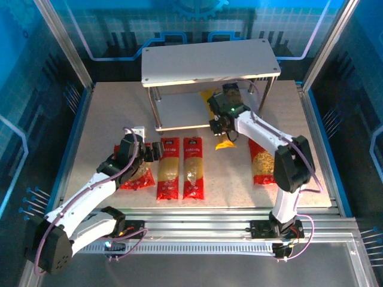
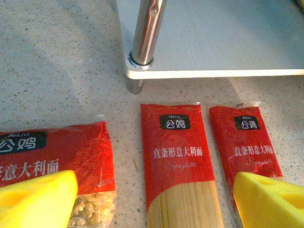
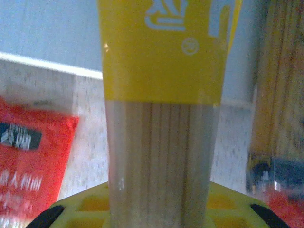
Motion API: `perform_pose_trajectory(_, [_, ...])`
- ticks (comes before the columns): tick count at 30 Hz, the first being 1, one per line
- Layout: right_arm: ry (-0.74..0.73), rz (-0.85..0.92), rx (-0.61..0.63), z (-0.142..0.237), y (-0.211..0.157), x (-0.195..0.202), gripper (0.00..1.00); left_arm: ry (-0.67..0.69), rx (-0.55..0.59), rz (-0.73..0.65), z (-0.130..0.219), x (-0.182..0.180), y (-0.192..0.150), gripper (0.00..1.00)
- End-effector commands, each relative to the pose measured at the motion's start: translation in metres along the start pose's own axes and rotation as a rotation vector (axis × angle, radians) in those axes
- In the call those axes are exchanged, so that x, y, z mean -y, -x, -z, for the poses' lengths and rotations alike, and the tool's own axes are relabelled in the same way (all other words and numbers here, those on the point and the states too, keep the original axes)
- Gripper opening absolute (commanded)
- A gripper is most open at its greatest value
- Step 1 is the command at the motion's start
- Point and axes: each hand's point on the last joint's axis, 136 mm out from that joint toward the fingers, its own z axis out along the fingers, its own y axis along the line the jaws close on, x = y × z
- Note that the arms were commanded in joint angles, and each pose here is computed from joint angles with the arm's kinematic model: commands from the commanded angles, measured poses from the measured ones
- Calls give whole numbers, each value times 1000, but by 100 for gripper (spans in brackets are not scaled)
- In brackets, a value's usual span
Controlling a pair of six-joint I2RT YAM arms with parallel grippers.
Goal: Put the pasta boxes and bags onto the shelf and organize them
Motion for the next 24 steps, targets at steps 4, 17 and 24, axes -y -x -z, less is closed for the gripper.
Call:
perform_pose_trajectory(4, [-12, -55, 167, -8, 74, 14, 0, 8, 20, 4, 1, -2, 8, 86])
perform_pose_trajectory(17, [-22, -128, 190, -51, 87, 21, 4, 15, 18, 2, 2, -3, 9, 87])
perform_pose_trajectory(24, [-44, -147, 193, -63, 84, 24, 8, 17, 20, 4, 4, -4, 9, 87])
